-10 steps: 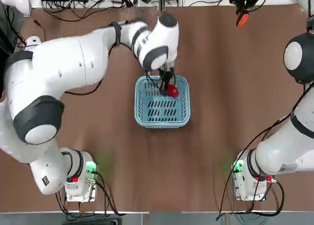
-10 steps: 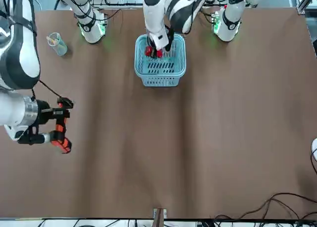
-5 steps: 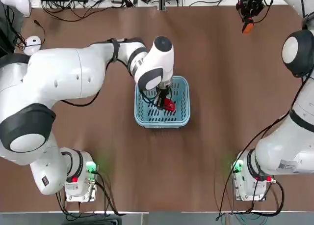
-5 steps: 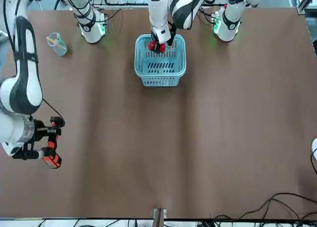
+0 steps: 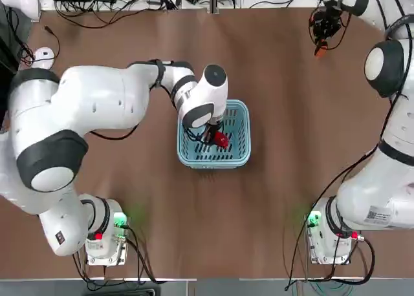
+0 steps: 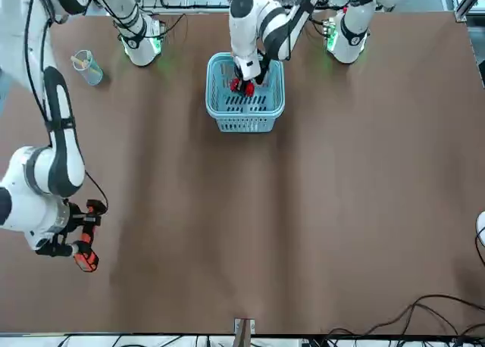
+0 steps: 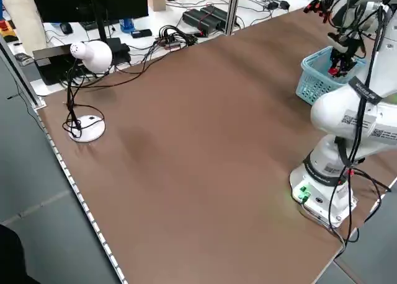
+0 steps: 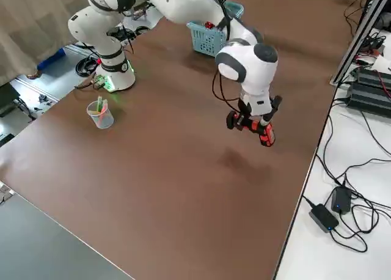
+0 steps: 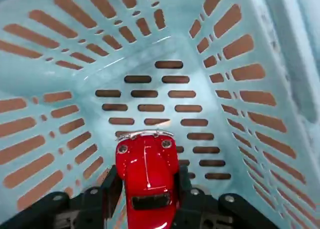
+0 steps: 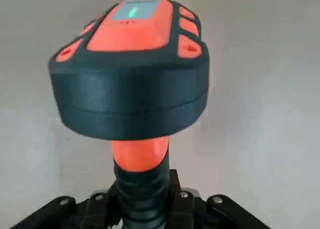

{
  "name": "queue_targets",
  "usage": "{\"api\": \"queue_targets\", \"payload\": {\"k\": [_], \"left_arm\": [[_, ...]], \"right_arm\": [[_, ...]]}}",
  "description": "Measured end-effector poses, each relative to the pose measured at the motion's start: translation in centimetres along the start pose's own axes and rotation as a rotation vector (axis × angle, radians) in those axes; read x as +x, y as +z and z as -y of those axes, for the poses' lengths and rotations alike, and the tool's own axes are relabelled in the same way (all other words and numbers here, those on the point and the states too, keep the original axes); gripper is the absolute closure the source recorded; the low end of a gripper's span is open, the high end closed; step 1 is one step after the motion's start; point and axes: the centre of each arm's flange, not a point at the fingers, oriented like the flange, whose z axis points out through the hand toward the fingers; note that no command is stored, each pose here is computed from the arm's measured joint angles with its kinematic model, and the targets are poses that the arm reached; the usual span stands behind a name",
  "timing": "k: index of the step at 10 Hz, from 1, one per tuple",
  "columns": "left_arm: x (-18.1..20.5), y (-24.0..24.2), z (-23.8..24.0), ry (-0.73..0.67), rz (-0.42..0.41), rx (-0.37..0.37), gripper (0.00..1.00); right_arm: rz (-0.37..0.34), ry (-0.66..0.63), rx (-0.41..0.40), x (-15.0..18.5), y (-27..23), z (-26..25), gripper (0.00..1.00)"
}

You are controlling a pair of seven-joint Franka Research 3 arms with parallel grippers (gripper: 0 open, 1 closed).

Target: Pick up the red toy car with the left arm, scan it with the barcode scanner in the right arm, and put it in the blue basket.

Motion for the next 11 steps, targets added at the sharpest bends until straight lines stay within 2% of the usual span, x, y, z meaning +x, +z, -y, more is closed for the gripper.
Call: {"api": "queue_targets", "payload": {"k": [3, 5, 11], "left_arm": [[1.7, 0.9, -2.8, 0.024, 0.007, 0.004, 0.51], [1.8, 1.7, -3.0, 0.029, 0.005, 0.014, 0.51], [1.3, 4.9, -3.0, 0.033, 0.005, 0.034, 0.51]], "right_arm": [[-0.005, -0.020, -0.035, 0.5, 3.7, -0.3, 0.64], [-0.008, -0.018, -0.041, 0.7, 5.9, -1.0, 0.64], [-0.008, -0.017, -0.042, 0.7, 6.5, -1.1, 0.64]]}}
